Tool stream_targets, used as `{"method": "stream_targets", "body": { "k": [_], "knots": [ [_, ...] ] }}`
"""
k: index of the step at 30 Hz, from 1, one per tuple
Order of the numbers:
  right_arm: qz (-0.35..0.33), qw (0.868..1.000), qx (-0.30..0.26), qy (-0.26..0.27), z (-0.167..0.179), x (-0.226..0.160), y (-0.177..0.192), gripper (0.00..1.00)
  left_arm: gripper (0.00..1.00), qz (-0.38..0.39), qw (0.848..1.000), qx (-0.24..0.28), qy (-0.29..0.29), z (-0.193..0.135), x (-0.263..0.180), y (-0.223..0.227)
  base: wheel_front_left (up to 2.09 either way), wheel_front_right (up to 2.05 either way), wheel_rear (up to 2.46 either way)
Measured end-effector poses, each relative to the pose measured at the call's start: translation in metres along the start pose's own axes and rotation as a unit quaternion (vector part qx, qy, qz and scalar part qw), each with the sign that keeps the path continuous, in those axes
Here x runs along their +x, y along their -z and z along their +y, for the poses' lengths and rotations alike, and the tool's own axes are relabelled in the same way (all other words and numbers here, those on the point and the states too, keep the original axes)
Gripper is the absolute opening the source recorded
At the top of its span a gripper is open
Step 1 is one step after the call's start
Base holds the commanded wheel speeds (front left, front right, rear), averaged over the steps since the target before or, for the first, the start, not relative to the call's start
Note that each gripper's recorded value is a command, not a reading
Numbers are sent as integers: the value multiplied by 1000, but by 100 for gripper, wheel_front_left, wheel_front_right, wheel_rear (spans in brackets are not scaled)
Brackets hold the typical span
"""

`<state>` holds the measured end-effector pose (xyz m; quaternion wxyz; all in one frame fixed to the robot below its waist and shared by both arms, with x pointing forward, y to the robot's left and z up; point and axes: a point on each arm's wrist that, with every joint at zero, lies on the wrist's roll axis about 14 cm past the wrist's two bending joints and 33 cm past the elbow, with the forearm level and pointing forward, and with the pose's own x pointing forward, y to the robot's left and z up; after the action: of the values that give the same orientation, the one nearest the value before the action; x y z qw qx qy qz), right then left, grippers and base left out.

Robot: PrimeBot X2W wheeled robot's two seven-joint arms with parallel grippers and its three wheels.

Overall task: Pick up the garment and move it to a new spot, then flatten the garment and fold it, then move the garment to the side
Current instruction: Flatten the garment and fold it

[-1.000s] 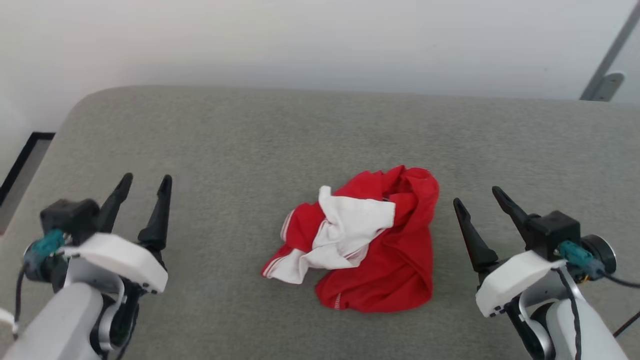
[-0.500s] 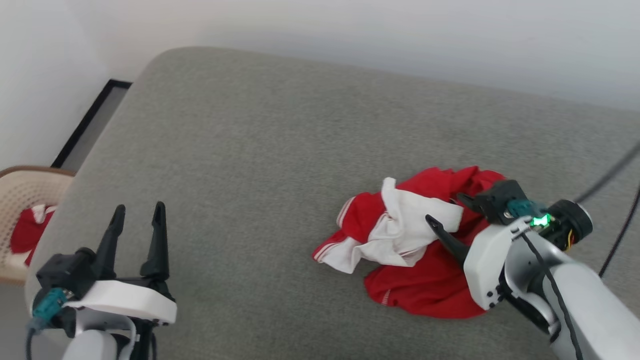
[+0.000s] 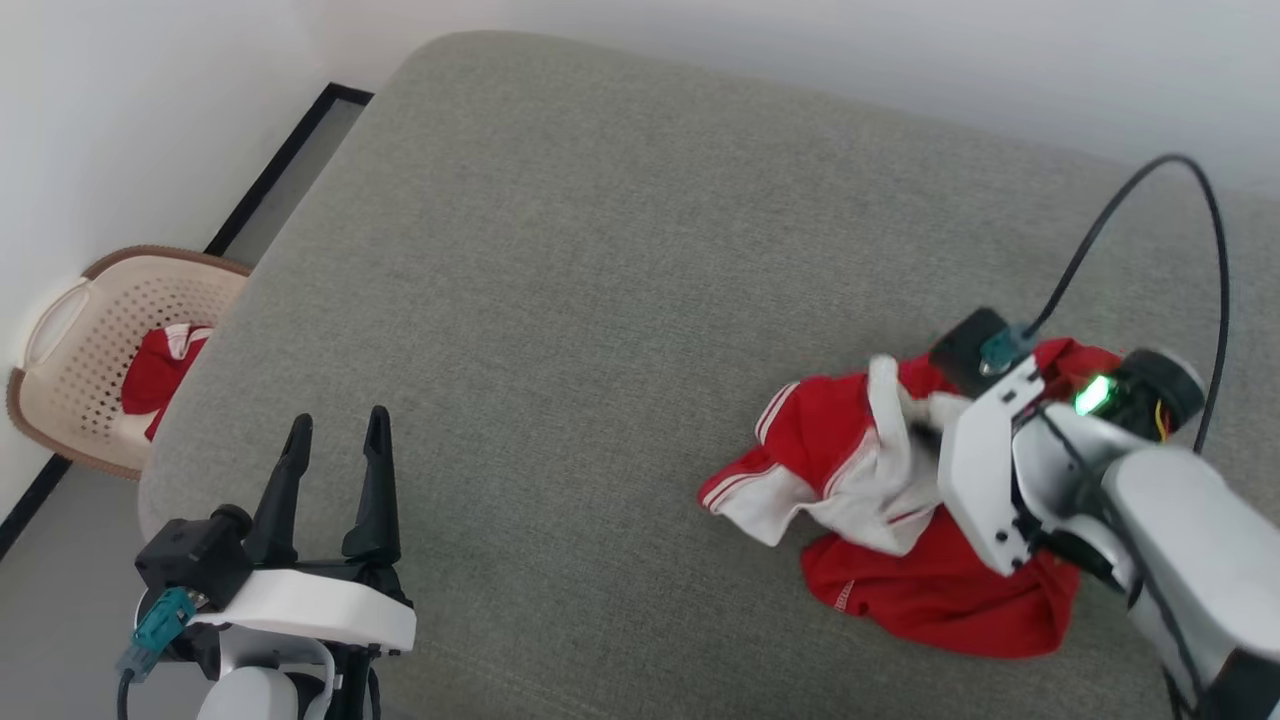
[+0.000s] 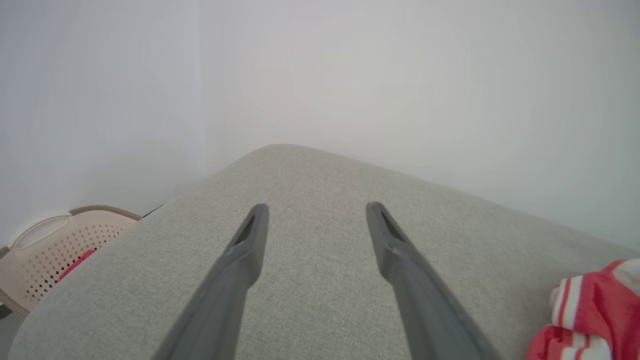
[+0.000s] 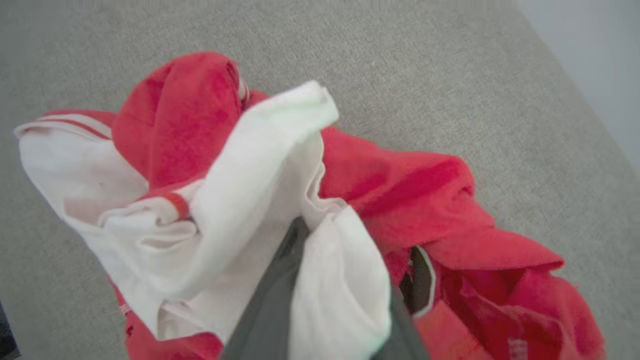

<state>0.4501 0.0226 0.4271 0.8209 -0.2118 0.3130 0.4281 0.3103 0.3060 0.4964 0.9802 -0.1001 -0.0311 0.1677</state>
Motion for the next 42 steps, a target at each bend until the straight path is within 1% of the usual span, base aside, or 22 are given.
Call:
{"method": "stream_targets", "body": {
  "k": [2,4,6,7,10,14,15,19,23,26,28,30,35,37,38,39,42],
  "knots": [
    [-8,1000,0,-3,-3,1,-10,0,100,0,1000,0,-2,1,-1,0,0,0,0],
    [-32,999,9,-3,-7,-4,-27,0,100,-3,1000,-5,-6,2,-3,-1,0,0,0],
    [-58,998,18,13,-20,-13,-42,0,100,-3,1000,-7,-7,3,-5,-1,0,0,0],
    [-73,997,30,19,-28,-18,-50,0,100,-4,1000,-8,-8,4,-6,-1,0,0,0],
    [-102,992,52,55,-55,-36,-62,0,100,-5,1000,-11,-8,4,-9,-1,0,0,0],
    [-134,979,89,122,-101,-67,-64,0,100,-7,1000,-15,0,-1,-10,-2,0,0,0],
    [-134,979,89,122,-101,-67,-64,0,100,-7,1000,-15,0,-1,-10,-2,0,0,0],
    [-132,963,139,192,-144,-96,-37,0,100,-8,1000,-19,10,-7,-9,-2,0,0,0],
    [-104,944,195,246,-170,-120,7,0,100,-6,1000,-20,19,-11,-11,0,0,0,0],
    [-71,922,247,290,-187,-140,52,0,100,-6,999,-19,25,-14,-10,0,0,0,0],
    [-40,911,273,307,-188,-147,82,0,100,-6,999,-18,29,-15,-10,0,0,0,0],
    [-26,900,300,315,-184,-148,104,0,100,-6,999,-17,31,-16,-9,0,0,0,0],
    [3,880,357,314,-169,-142,142,0,100,-1,999,-14,37,-18,-6,3,0,0,0],
    [13,875,369,313,-163,-138,151,45,100,2,999,-14,40,-20,-4,4,0,0,0],
    [15,873,373,314,-162,-136,153,91,100,4,999,-13,42,-21,-3,5,0,0,0],
    [19,874,371,314,-161,-135,154,100,100,6,999,-12,44,-22,-2,7,0,0,0],
    [8,874,370,315,-165,-136,144,100,100,8,998,-10,54,-27,4,7,0,0,0]
  ]
}}
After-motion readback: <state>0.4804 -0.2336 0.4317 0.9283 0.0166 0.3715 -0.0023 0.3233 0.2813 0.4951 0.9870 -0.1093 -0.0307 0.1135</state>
